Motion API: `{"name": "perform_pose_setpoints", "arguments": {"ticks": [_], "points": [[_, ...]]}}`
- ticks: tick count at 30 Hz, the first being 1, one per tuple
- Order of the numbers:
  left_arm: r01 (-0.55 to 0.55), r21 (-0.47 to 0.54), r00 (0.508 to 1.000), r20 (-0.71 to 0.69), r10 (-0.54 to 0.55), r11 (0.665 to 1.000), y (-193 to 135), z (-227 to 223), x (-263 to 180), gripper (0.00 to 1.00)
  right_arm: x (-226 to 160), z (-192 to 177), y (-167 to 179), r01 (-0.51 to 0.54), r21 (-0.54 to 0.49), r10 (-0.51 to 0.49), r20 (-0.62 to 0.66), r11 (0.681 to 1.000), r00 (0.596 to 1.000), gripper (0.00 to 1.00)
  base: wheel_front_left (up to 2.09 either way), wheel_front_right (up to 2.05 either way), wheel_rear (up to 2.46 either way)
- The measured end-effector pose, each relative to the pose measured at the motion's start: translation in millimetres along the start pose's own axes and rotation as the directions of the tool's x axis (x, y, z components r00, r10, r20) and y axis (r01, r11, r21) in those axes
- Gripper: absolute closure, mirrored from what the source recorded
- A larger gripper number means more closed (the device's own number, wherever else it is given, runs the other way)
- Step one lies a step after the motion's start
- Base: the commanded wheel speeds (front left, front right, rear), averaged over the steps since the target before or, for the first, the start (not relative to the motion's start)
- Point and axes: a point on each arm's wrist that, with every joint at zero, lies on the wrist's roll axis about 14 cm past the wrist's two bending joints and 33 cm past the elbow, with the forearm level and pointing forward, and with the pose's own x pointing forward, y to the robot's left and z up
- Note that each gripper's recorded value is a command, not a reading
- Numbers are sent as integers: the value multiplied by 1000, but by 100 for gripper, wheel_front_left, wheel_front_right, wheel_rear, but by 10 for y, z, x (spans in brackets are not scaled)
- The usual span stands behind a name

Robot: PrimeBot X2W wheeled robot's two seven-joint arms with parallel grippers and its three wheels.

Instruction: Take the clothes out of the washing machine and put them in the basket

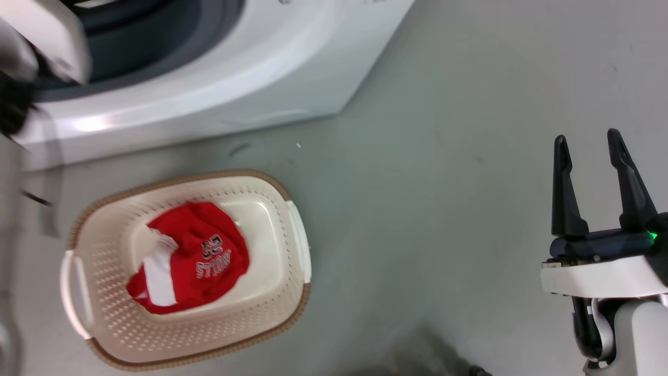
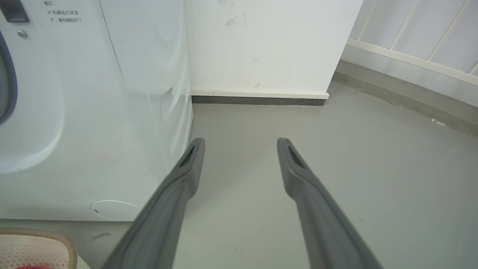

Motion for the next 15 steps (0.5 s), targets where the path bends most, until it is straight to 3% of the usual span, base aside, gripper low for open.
{"name": "perform_pose_setpoints", "arguments": {"ticks": [3, 7, 15], "points": [[-32, 37, 995, -98, 35, 999, 220, -78, 285, 0, 19, -174, -13, 5, 1, -5, -46, 1000, 999, 0, 0, 0, 0], [-43, 11, 980, -196, 44, 999, 306, -129, 653, 0, 87, -303, 19, -6, -4, 6, -75, 1000, 997, 0, 0, 0, 0], [-53, -136, 923, -385, -4, 989, 224, -463, 1134, 0, -64, -491, -120, 37, -16, -39, -155, 999, 987, 0, 0, 0, 0]]}}
